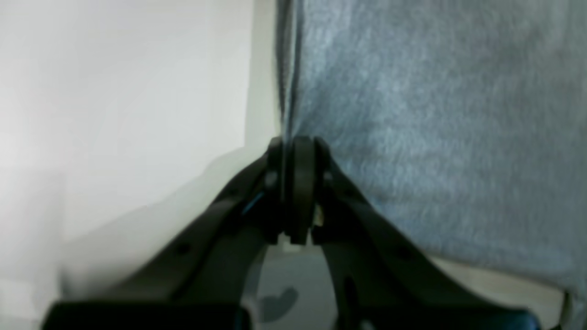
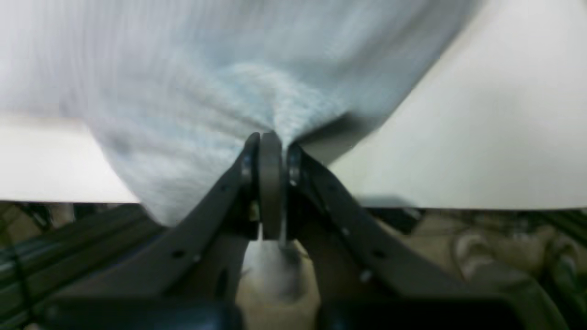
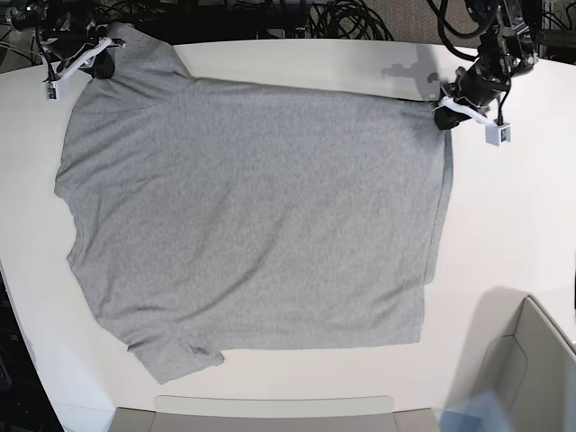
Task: Fold the T-shirt properly
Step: 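Grasp the shirt's shoulder corners with both grippers, then lift the shoulder edge and fold it over the shirt body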
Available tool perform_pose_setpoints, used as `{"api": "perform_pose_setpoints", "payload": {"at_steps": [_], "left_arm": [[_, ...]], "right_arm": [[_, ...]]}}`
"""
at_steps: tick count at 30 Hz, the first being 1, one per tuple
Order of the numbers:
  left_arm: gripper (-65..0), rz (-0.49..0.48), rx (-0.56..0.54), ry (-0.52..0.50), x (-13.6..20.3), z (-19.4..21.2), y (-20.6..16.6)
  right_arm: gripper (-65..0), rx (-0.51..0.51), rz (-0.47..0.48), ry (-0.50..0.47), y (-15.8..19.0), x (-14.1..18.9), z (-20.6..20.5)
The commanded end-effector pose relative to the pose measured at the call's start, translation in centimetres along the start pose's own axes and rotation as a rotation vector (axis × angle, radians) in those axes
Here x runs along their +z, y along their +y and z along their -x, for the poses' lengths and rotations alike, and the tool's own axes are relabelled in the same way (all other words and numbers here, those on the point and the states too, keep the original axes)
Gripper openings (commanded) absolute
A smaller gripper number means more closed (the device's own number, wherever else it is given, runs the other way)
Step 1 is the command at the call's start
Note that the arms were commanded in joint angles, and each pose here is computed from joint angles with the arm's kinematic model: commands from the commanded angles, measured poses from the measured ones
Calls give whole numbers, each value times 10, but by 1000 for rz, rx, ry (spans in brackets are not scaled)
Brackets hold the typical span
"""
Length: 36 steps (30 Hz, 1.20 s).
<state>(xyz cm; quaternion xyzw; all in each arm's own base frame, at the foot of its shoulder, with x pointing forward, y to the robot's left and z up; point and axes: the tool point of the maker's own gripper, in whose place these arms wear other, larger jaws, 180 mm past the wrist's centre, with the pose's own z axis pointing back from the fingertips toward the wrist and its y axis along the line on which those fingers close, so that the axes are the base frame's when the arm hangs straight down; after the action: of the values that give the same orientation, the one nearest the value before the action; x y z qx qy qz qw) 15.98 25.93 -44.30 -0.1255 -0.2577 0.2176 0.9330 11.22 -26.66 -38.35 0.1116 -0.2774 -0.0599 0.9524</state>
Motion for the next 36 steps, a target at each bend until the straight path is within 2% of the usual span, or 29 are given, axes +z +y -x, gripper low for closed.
{"api": "perform_pose_setpoints", "payload": {"at_steps": [1, 6, 12, 25, 32, 36], "left_arm": [[-650, -79, -16, 49, 10, 12, 20], [-650, -84, -92, 7, 38, 6, 10], [-650, -52, -172, -72, 56, -16, -16], [-650, 8, -196, -186, 48, -68, -48], [-650, 54, -204, -198, 40, -101, -72], [-650, 66, -161, -192, 26, -113, -71]], "right_arm": [[-650, 5, 13, -4, -5, 10, 0], [-650, -30, 19, -35, -16, 28, -3], [-650, 46, 40, -91, -9, 37, -28], [-650, 184, 157, -167, -18, 25, -79], [-650, 314, 152, -150, 2, -1, -102], [-650, 387, 150, -150, 17, -17, -116]]}}
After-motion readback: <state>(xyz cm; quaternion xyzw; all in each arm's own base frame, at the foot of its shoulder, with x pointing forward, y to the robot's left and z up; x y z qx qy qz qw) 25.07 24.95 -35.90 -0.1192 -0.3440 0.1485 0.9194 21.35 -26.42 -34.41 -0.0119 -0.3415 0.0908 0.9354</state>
